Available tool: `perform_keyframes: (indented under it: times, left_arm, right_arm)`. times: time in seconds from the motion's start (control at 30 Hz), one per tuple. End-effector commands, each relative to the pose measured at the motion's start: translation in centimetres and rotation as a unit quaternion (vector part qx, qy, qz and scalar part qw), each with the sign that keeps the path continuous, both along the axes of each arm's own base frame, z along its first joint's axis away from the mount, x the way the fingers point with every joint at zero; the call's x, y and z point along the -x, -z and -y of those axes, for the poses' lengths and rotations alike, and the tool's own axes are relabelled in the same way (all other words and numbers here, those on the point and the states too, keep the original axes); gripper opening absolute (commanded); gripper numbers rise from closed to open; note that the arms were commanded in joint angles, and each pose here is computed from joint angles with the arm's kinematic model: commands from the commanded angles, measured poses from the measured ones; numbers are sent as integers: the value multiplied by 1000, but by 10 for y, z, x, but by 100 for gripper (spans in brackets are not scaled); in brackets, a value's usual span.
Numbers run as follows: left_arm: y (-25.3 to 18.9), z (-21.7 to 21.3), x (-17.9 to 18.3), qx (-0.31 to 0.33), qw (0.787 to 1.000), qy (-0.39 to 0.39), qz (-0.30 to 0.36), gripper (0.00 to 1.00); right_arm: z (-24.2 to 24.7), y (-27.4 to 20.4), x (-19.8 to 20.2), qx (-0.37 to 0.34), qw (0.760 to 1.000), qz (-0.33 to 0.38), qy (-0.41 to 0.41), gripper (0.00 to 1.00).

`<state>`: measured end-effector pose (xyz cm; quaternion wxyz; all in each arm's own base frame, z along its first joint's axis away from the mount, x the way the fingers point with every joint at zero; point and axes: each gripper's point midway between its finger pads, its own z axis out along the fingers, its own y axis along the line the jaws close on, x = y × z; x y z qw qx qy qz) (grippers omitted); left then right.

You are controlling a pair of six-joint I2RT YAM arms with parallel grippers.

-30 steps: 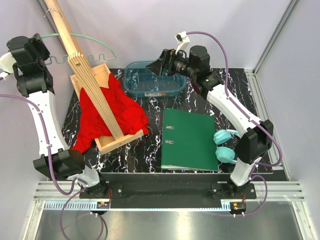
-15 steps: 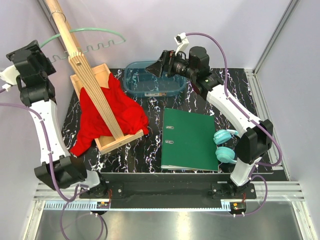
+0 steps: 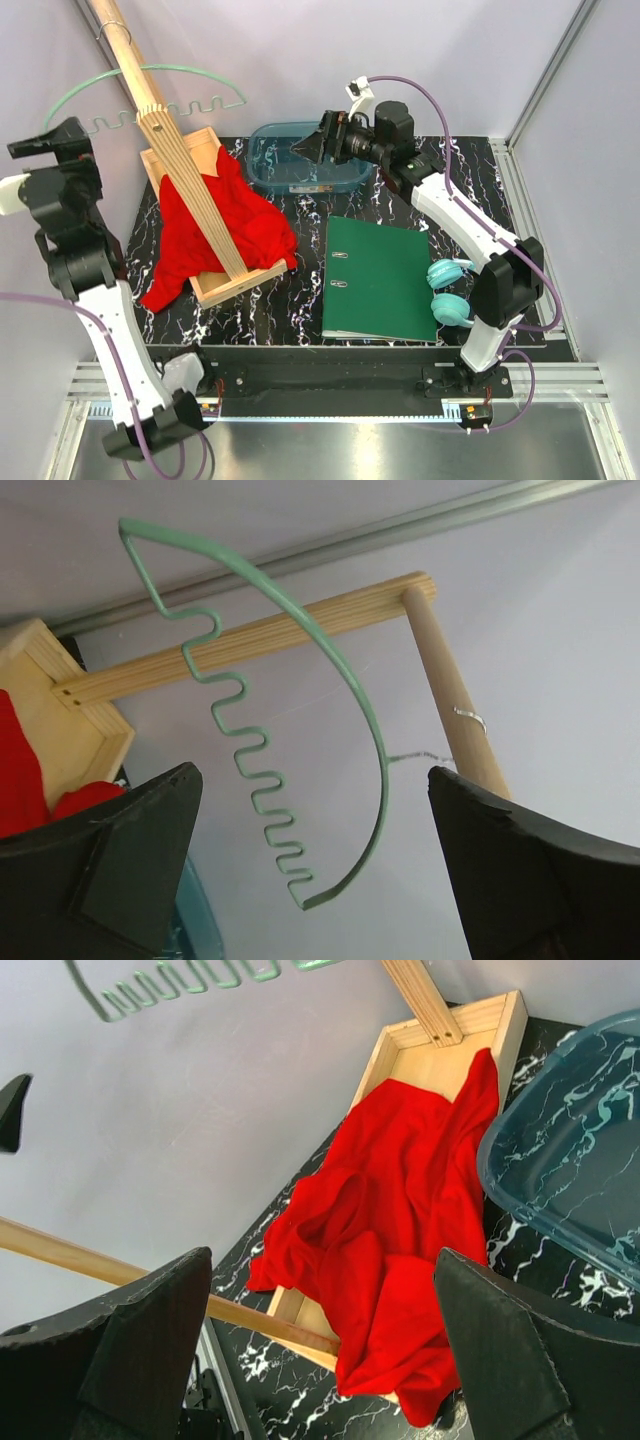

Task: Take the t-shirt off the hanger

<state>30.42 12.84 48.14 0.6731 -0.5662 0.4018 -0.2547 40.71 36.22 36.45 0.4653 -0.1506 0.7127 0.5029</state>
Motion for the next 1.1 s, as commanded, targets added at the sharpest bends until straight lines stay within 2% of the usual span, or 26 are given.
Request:
perform_keyframes:
  times: [0.0,0.13,0.17,0.33,0.47,0.53,0.6,0.67,0.8,0.9,1.07]
  left_arm:
    - [15,25,24,-119,990,41,-56,99]
    - [61,47,29,-212,963,108,-130,99]
    - [89,54,27,-207,955,139,-161,99]
    - [175,74,35,-211,921,218,-245,99]
    - [259,93,43,-163,902,275,-291,98]
    - [283,105,41,-163,885,299,-318,98]
    - [303,106,36,-176,868,287,-366,99]
    - [305,107,29,-188,860,277,-385,99]
    - [334,94,19,-157,849,245,-441,99]
    - [349,93,9,-137,848,240,-451,99]
    - [351,92,-13,-113,863,232,-435,99]
  right_arm:
    - [9,-28,18,-20,999,24,-7,100]
    - [9,-23,21,-19,1000,12,-10,100]
    - [9,-22,21,-20,1000,7,-11,100]
    - [8,-16,23,-21,1000,-10,-14,100]
    - [6,1,22,-14,999,-31,-17,100]
    - [5,9,21,-12,999,-41,-18,100]
    - [3,17,21,-9,998,-50,-23,100]
    - [3,22,22,-8,998,-59,-25,100]
    - [6,26,23,-6,998,-63,-17,100]
    - [7,27,21,-2,998,-60,-9,100]
    - [3,34,17,10,997,-74,-13,100]
